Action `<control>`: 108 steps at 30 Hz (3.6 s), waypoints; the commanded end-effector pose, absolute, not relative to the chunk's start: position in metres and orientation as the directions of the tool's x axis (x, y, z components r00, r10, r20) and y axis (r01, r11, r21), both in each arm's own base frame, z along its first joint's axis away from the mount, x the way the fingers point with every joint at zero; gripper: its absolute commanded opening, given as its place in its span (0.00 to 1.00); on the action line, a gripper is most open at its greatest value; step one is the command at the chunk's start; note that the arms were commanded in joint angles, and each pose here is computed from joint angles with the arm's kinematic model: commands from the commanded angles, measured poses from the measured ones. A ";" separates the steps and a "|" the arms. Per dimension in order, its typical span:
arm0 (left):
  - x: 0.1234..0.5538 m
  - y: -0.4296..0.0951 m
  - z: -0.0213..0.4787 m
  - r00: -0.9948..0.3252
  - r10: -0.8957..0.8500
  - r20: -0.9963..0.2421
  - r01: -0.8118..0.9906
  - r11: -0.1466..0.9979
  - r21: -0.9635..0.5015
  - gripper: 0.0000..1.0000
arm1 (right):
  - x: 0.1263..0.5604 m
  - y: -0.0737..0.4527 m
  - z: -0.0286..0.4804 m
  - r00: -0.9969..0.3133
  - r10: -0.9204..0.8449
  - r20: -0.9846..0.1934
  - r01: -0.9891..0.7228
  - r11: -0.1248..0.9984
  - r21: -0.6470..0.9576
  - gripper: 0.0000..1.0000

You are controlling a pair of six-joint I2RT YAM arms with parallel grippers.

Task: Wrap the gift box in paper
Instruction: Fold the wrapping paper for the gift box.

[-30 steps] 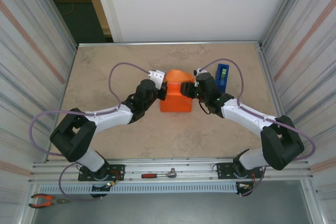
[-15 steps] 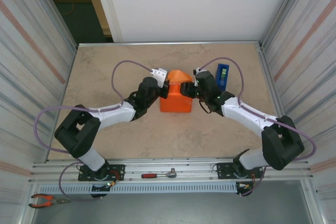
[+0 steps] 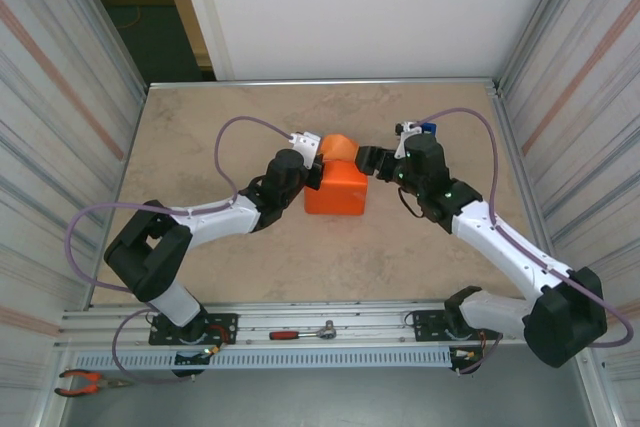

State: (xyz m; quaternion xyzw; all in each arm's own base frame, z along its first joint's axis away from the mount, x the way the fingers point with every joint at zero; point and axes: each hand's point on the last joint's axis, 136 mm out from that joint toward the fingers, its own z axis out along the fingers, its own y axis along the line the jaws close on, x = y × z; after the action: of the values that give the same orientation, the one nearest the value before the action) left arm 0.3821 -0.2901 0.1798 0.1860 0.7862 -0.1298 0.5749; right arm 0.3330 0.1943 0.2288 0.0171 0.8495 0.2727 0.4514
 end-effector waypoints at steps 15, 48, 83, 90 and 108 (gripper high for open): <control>0.381 -0.282 0.222 -0.267 0.031 -0.963 0.429 0.899 -0.090 0.52 | 0.348 0.200 0.142 -0.611 0.148 -0.778 -0.114 0.956 0.272 0.69; 0.386 -0.285 0.182 -0.288 -0.086 -0.954 0.354 0.916 -0.189 0.50 | 0.344 0.213 0.144 -0.625 0.102 -0.774 -0.161 0.954 0.255 0.52; 0.368 -0.290 0.219 -0.238 -0.099 -0.966 0.428 0.882 -0.196 0.00 | 0.334 0.237 0.180 -0.577 0.177 -0.797 -0.191 0.920 0.343 0.00; 0.368 -0.280 0.199 -0.265 -0.102 -0.959 0.398 0.894 -0.205 0.12 | 0.325 0.240 0.152 -0.605 0.163 -0.779 -0.178 0.926 0.332 0.00; 0.338 -0.244 0.221 -0.245 -0.241 -0.939 0.348 0.882 -0.317 0.88 | 0.319 0.236 0.149 -0.608 0.178 -0.774 -0.145 0.934 0.328 0.00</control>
State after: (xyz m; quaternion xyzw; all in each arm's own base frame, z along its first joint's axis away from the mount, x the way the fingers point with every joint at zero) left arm 0.3399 -0.2384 0.2234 0.0356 0.7511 -0.2423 0.6131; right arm 0.3323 0.2350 0.1714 0.0202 0.8572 0.1899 0.4782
